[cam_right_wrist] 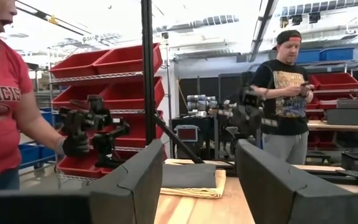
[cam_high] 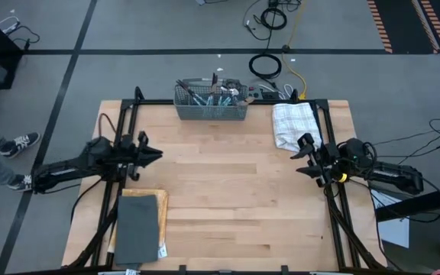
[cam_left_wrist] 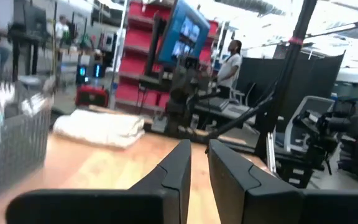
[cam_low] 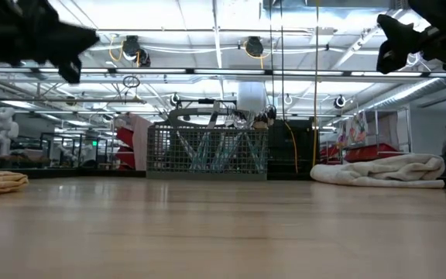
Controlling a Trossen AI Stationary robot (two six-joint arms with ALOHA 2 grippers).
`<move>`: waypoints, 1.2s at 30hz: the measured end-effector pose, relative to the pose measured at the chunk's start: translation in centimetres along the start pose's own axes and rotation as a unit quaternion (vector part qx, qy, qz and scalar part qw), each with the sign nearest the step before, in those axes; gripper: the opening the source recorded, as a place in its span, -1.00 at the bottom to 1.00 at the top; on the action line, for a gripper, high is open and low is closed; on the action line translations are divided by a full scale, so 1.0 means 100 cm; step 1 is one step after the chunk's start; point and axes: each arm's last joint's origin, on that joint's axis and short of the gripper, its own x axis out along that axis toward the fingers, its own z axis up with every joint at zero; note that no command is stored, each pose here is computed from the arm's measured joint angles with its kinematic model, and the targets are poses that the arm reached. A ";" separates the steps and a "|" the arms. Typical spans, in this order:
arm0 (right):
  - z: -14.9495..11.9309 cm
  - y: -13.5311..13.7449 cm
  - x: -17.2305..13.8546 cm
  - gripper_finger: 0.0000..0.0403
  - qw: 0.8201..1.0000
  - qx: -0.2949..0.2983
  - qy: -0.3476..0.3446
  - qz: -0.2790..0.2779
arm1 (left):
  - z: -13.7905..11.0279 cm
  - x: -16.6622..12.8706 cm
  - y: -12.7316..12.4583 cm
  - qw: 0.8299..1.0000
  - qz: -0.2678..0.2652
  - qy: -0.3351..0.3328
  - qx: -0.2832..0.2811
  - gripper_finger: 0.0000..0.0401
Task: Sort silverware
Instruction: Return to Home Position
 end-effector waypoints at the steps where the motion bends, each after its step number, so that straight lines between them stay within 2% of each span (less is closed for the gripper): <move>1: -0.001 0.000 0.000 -0.07 1.000 -0.001 0.003 0.001 | -0.008 0.001 0.002 1.000 0.001 0.003 -0.005 -0.69; 3: -0.003 0.000 0.000 -0.07 1.000 -0.001 0.014 0.004 | -0.019 0.003 0.005 1.000 -0.001 -0.002 -0.008 -0.69; 7: -0.008 0.002 0.001 -0.07 0.999 -0.012 0.038 0.018 | -0.032 0.004 0.009 0.999 0.017 0.036 -0.014 -0.69; 14: -0.015 0.002 0.000 -0.07 0.997 -0.023 0.070 0.024 | -0.030 0.004 0.009 0.999 0.027 0.023 0.002 -0.69; 20: -0.024 0.001 -0.001 -0.07 0.993 -0.017 0.114 0.020 | -0.029 0.004 0.011 0.998 0.054 0.014 -0.025 -0.69; 25: -0.023 0.001 -0.001 -0.07 0.994 -0.023 0.105 0.021 | -0.029 0.004 0.011 0.998 0.054 0.014 -0.025 -0.69; 31: -0.023 0.001 -0.001 -0.07 0.993 0.032 0.110 0.014 | -0.029 0.004 0.011 0.998 0.054 0.014 -0.025 -0.69; 36: -0.023 0.001 -0.001 -0.07 0.993 0.035 0.110 0.014 | -0.030 0.004 0.011 0.998 0.053 0.014 -0.025 -0.69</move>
